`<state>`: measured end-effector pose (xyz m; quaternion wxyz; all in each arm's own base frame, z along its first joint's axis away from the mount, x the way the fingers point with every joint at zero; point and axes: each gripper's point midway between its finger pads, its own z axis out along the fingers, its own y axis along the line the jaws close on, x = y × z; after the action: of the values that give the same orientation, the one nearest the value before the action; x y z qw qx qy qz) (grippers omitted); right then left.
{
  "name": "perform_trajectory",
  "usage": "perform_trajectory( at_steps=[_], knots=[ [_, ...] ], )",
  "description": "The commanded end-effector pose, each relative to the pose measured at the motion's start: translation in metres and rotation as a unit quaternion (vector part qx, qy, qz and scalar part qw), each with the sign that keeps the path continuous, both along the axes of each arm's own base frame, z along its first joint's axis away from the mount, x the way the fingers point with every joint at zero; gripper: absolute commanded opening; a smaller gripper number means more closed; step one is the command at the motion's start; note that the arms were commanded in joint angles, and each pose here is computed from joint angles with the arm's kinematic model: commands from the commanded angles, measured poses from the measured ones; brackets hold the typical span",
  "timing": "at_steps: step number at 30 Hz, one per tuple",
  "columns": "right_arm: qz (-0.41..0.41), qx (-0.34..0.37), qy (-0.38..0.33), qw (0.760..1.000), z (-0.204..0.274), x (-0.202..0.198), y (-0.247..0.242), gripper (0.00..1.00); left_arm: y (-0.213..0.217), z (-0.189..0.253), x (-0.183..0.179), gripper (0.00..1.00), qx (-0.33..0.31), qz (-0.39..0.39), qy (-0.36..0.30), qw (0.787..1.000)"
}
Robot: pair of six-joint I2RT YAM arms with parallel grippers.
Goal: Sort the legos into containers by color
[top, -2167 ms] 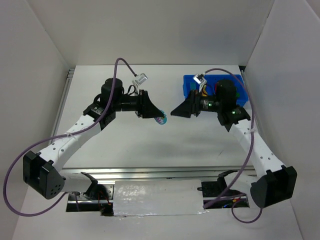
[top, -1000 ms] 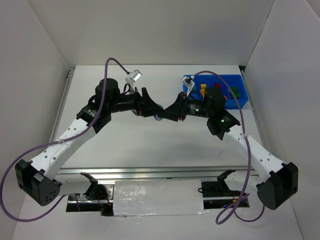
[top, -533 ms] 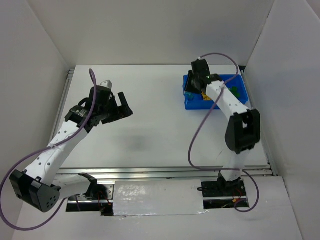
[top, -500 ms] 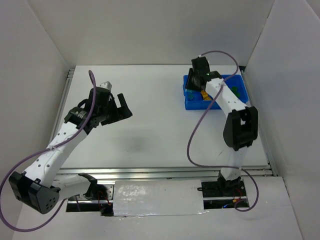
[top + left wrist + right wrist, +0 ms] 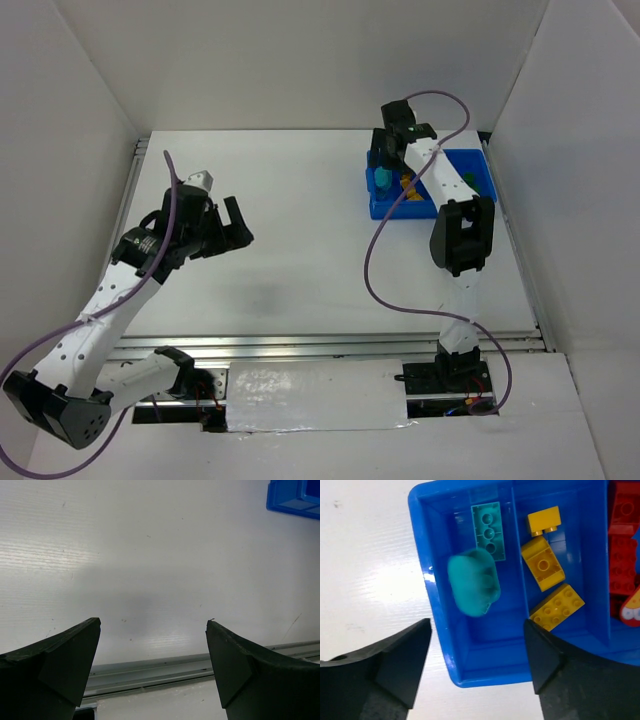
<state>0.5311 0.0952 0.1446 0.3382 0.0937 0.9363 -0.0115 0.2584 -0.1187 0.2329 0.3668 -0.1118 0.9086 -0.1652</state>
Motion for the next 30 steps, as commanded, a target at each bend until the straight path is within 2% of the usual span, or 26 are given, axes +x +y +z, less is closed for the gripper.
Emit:
perform_trajectory(
  at_steps=[1, 2, 6, 7, 8, 9, 11, 12, 14, 16, 24, 30],
  knots=[
    [0.009, 0.016, -0.038, 0.999, 0.041, 0.003, 0.002, 0.83, 0.009, 0.002, 0.0, 1.0, 0.022, 0.001, -0.008, 1.0],
    [0.008, 0.018, -0.042, 0.999, 0.047, 0.002, 0.002, 0.99, 0.011, 0.0, 0.001, 0.99, 0.029, 0.002, -0.005, 1.0],
    [0.012, 0.043, -0.069, 0.997, 0.09, -0.017, 0.005, 1.0, 0.019, 0.008, 0.007, 1.0, 0.057, 0.011, -0.006, 0.998],
    [0.016, 0.055, -0.094, 0.994, 0.12, -0.029, 0.005, 1.0, 0.023, 0.007, 0.008, 1.0, 0.069, 0.017, 0.002, 0.997],
    [0.017, 0.063, -0.09, 0.994, 0.12, -0.041, 0.005, 1.0, 0.03, 0.009, 0.01, 0.99, 0.086, 0.031, 0.001, 0.996],
    [0.025, 0.081, -0.125, 0.989, 0.155, -0.059, 0.005, 1.0, 0.034, 0.019, 0.013, 1.0, 0.093, 0.042, -0.009, 0.995],
    [0.031, 0.099, -0.13, 0.986, 0.167, -0.087, 0.005, 1.0, 0.052, 0.022, 0.014, 0.99, 0.128, 0.081, 0.001, 0.988],
    [0.04, 0.112, -0.169, 0.978, 0.203, -0.113, 0.004, 1.0, 0.057, 0.03, 0.017, 0.99, 0.134, 0.095, -0.005, 0.986],
    [0.055, 0.125, -0.178, 0.975, 0.212, -0.144, 0.004, 1.0, 0.072, 0.037, 0.015, 0.99, 0.164, 0.12, -0.003, 0.979],
    [0.061, 0.14, -0.222, 0.963, 0.246, -0.185, -0.002, 0.99, 0.081, 0.051, 0.015, 1.0, 0.173, 0.137, -0.016, 0.975],
    [0.049, 0.124, -0.266, 0.955, 0.266, -0.314, -0.043, 1.0, 0.1, 0.09, -0.001, 0.99, 0.181, 0.16, -0.065, 0.968],
    [0.032, 0.119, -0.281, 0.952, 0.253, -0.376, -0.063, 1.0, 0.11, 0.092, -0.019, 0.99, 0.181, 0.165, -0.092, 0.965]
  ],
)
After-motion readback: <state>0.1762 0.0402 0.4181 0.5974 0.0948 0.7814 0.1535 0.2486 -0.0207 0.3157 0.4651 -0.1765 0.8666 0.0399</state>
